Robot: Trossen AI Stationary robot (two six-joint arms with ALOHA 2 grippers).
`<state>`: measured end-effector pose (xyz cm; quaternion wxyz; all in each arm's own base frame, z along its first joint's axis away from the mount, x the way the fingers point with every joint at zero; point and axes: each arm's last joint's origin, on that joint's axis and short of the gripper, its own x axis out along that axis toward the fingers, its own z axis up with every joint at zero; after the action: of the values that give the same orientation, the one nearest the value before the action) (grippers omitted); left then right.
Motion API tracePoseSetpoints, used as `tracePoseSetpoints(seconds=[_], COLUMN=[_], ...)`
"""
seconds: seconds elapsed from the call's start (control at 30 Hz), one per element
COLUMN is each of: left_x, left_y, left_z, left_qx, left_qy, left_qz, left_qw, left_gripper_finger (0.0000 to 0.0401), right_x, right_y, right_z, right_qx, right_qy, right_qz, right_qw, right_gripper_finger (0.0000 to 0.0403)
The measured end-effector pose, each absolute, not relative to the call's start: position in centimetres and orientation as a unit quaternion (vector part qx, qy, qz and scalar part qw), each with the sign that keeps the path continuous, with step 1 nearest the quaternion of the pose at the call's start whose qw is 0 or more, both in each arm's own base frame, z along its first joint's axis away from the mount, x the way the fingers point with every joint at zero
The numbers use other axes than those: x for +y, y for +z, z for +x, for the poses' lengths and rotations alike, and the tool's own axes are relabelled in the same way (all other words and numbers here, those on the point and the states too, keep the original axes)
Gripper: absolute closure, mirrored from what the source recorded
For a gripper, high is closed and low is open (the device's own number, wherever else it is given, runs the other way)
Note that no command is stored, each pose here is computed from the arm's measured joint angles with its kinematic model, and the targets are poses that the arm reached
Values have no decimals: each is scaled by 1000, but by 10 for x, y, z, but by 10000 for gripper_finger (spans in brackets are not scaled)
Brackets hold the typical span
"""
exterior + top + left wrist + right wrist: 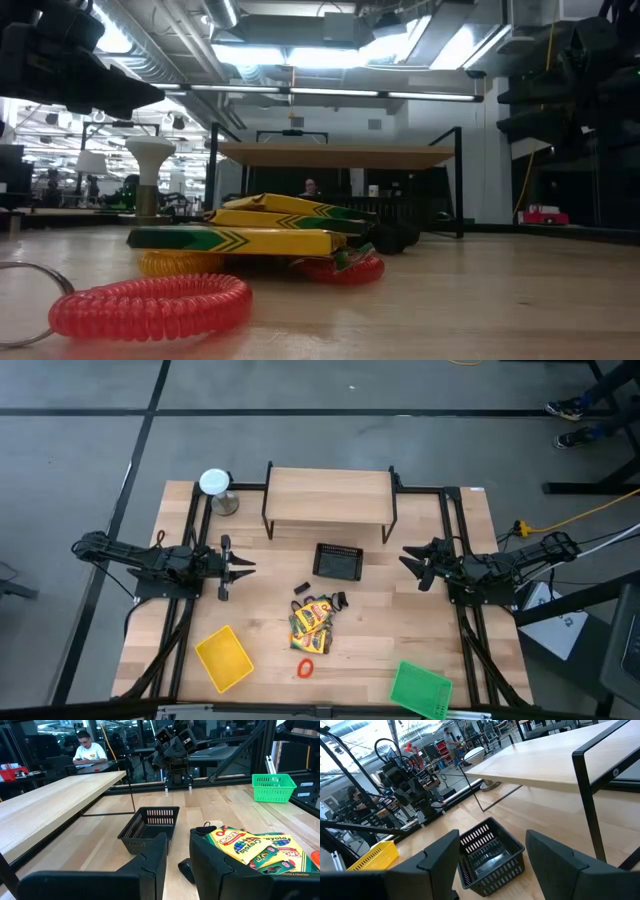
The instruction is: Pick & Place Office Desk Supplies
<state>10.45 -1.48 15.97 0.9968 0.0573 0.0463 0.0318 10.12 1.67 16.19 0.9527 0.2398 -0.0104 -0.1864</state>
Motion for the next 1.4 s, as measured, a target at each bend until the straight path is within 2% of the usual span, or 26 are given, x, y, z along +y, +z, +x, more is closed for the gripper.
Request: tracePoseSetpoints(seconds=[0.17, 0.3, 0.47, 1.0, 1.17, 1.4], left_x=[-15, -15, -15, -14, -13, -12], left_y=[160, 160, 160, 161, 174, 195], left_z=[104, 104, 104, 105, 105, 101], left_qx=[46, 46, 46, 41, -25, -142], left_qy=[32, 32, 32, 39, 69, 65], left_qz=[57, 57, 57, 61, 3, -101], left_qw=[997, 997, 997, 997, 997, 983], left_gripper_finger=[319, 319, 319, 319, 319, 319], right_x=[14, 11, 12, 10, 10, 10], right_y=[162, 163, 163, 163, 163, 166], right_z=[100, 99, 99, 98, 98, 98], right_qx=[-24, -55, -70, -121, -140, -161], right_qy=[-237, -281, -263, -274, -272, -258], right_qz=[226, 275, 340, 460, 504, 546], right_qw=[945, 918, 900, 836, 808, 781], right_gripper_finger=[172, 172, 172, 172, 172, 172])
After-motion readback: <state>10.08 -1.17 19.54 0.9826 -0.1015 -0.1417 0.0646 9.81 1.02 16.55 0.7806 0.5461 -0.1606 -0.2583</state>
